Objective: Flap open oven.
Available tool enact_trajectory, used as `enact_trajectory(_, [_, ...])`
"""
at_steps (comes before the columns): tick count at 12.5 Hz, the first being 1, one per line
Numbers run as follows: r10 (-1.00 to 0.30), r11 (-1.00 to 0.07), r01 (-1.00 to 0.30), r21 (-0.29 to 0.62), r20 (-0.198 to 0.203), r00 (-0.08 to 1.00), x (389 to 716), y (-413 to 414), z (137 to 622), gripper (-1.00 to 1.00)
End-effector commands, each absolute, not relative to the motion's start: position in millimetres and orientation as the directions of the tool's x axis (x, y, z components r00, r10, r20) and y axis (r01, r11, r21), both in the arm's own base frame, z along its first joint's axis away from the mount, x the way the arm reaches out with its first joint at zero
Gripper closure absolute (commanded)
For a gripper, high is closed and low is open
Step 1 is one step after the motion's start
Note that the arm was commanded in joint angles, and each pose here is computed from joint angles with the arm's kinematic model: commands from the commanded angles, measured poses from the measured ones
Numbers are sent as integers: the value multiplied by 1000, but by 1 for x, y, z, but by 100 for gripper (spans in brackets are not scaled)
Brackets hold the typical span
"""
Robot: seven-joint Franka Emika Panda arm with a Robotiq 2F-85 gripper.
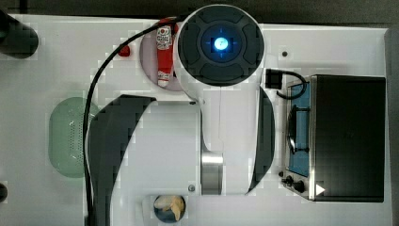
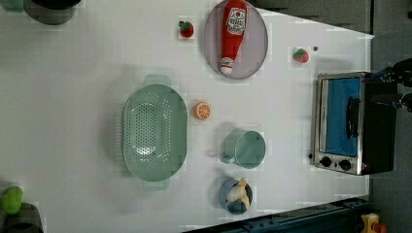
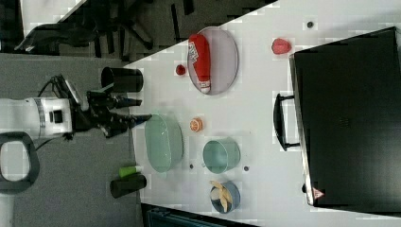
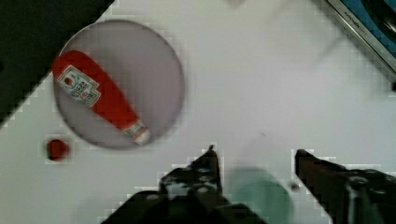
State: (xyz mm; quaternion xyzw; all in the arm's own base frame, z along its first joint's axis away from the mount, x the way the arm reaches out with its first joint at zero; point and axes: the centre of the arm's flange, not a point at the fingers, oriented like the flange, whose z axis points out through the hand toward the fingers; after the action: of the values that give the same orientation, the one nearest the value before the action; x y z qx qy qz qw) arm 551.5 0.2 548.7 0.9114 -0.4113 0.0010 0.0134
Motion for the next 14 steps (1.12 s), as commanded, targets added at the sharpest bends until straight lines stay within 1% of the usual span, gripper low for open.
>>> enact_trajectory(1, [-867, -497, -866, 51, -10, 497, 402, -39, 602, -59])
enact_trajectory(3, [-867, -497, -866, 52, -11, 497, 402, -39, 602, -99])
enact_trajectory(4, [-867, -497, -866, 52, -10, 497, 402, -39, 602, -100])
enact_trajectory(5, [-867, -497, -866, 51, -10, 497, 402, -39, 602, -90])
enact_trajectory(9, [-869, -494, -868, 51, -8, 494, 402, -41, 602, 9])
enact_trajectory(11, [-874, -486, -874, 23, 6, 486, 408, -47, 601, 55])
enact_trajectory(12, [-872, -490, -872, 5, 15, 490, 413, -52, 599, 65])
enact_trajectory(13, [-855, -518, -855, -2, 21, 518, 417, -61, 594, 65])
enact_trajectory(14, [-820, -573, -820, 2, 22, 572, 420, -72, 584, 65])
